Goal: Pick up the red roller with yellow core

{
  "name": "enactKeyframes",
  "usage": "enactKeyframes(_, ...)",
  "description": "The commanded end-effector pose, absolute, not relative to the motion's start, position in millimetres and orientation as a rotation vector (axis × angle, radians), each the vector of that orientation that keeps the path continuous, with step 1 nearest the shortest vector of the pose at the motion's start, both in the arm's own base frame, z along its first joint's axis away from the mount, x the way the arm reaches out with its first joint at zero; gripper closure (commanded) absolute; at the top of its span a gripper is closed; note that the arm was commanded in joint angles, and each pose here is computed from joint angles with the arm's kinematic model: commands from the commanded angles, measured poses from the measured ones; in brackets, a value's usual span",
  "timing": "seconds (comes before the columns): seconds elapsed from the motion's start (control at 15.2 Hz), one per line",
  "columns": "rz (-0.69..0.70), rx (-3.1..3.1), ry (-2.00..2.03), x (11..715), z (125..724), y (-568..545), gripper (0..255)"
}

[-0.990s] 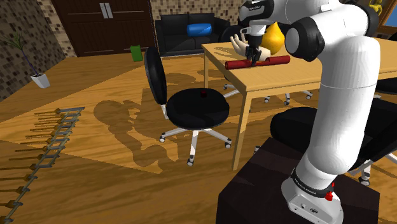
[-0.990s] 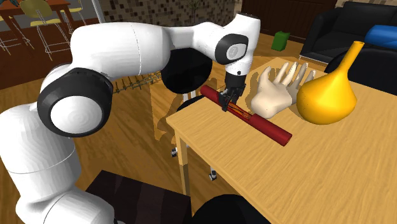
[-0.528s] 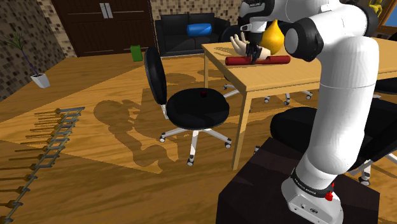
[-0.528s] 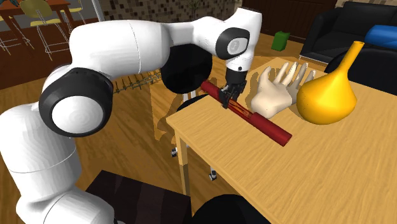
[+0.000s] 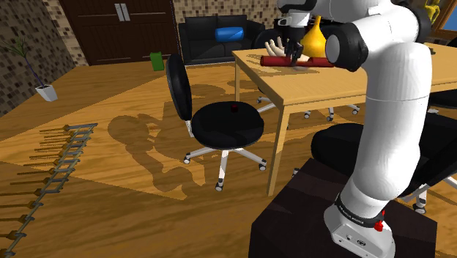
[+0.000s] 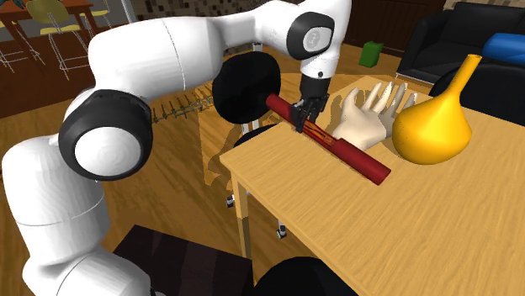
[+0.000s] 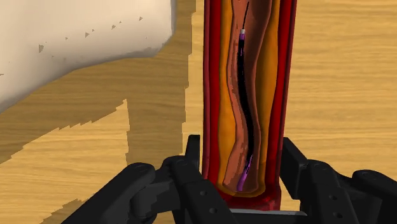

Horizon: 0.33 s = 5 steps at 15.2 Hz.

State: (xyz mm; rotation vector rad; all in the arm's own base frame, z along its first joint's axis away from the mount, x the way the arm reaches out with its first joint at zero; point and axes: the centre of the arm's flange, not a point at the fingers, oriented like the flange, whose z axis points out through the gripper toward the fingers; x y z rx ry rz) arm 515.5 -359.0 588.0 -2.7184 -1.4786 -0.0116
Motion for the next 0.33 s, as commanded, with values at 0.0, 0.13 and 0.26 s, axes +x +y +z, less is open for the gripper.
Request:
enactKeyframes(0.0,-0.012,-2.719,-1.479,515.3,599.6,-358.2,255)
enactKeyframes(0.13,-0.012,-2.719,-1.479,515.3,610.2,-358.2,255)
enactKeyframes(0.26,-0.012,-2.719,-1.479,515.2,610.9,-358.2,255)
